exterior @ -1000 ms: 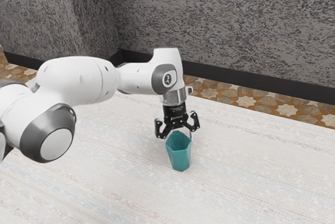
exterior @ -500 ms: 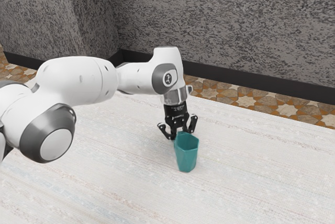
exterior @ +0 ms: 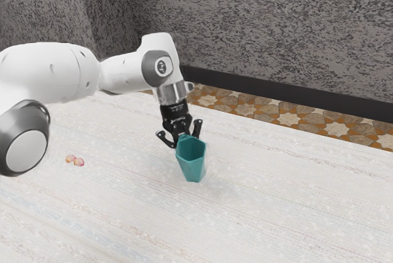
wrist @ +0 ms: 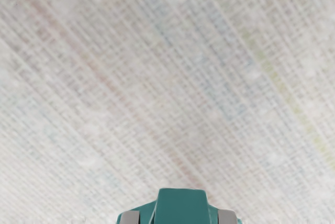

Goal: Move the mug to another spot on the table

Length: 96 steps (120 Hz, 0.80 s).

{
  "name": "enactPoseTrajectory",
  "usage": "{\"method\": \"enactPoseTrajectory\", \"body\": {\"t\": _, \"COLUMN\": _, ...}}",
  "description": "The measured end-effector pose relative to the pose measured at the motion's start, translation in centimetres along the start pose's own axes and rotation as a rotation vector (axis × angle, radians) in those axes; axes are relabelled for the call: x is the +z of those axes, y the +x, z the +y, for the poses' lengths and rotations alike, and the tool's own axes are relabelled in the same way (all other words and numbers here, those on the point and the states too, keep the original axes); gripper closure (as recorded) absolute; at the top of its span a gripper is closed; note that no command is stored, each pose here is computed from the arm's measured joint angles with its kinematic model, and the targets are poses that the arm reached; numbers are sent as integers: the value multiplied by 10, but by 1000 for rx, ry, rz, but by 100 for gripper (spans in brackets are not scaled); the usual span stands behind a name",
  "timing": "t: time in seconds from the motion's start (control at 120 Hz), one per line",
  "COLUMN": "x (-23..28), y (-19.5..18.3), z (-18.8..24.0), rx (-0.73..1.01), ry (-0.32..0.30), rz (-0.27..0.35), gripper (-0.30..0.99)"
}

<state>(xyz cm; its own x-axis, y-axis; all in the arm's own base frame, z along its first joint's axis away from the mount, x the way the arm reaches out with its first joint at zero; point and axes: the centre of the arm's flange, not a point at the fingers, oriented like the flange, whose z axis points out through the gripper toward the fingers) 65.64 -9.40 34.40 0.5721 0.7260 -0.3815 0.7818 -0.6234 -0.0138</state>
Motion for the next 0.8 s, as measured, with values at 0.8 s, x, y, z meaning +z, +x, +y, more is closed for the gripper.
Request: {"method": "enactPoseTrajectory", "body": {"t": 0.8, "x": 35, "y": 109, "z": -212, "rx": -186, "ry": -13, "rz": -150, "gripper": 79}}
